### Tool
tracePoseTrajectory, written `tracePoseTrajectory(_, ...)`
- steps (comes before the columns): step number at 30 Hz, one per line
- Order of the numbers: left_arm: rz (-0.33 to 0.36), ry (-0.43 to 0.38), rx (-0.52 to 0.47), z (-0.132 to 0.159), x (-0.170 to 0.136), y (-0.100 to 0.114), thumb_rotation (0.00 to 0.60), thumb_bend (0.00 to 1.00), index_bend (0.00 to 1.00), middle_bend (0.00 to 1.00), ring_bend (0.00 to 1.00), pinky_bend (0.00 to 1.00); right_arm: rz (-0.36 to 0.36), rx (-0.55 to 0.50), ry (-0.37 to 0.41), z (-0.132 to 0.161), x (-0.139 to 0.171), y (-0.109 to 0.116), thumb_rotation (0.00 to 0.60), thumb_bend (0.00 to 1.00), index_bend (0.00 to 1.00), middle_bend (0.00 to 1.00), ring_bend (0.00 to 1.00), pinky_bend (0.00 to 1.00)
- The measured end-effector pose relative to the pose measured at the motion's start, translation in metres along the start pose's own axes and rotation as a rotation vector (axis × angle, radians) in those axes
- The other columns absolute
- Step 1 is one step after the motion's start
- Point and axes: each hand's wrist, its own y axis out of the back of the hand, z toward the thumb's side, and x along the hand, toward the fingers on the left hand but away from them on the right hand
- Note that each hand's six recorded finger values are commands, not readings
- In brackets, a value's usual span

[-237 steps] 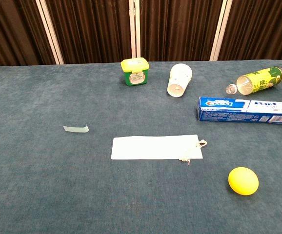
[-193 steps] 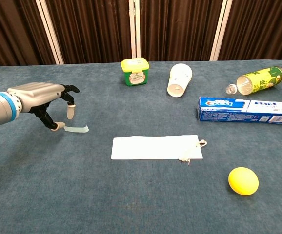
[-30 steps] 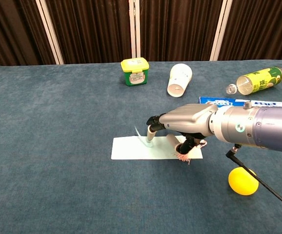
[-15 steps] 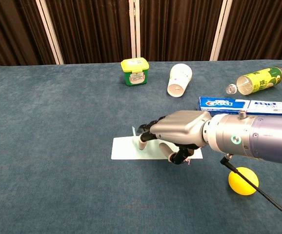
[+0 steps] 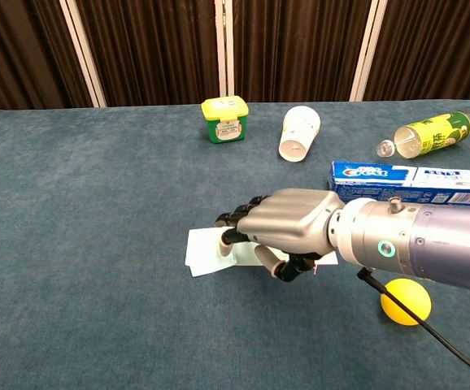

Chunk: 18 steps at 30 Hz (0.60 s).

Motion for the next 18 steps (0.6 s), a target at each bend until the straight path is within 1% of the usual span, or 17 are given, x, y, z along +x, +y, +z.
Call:
tracePoseTrajectory(2,0.000,0.000,-0.001,-0.0002,0.0001,0.0003,0.600,0.00,0.00,0.00,0.00,0.00,-0.016,0.005,-0.007,-0.0017,-0.0004,0.0035,0.600,0.83,0.24,0.00,0.00,0.00)
tracePoseTrajectory(7,-0.002,-0.002,-0.002,0.0003,0.0004,0.0001,0.600,0.00,0.00,0.00,0.00,0.00,-0.025,-0.006,-0.004,-0.0015,0.0004,0.0069,0.600,0.83,0.24,0.00,0.00,0.00)
tracePoseTrajectory(18,-0.003,-0.002,-0.006,0.0001,0.0004,0.0005,0.600,0.00,0.00,0.00,0.00,0.00,-0.005,0.004,0.012,0.0049,0.0028,-0.0008,0.600,0.83,0.24,0.00,0.00,0.00)
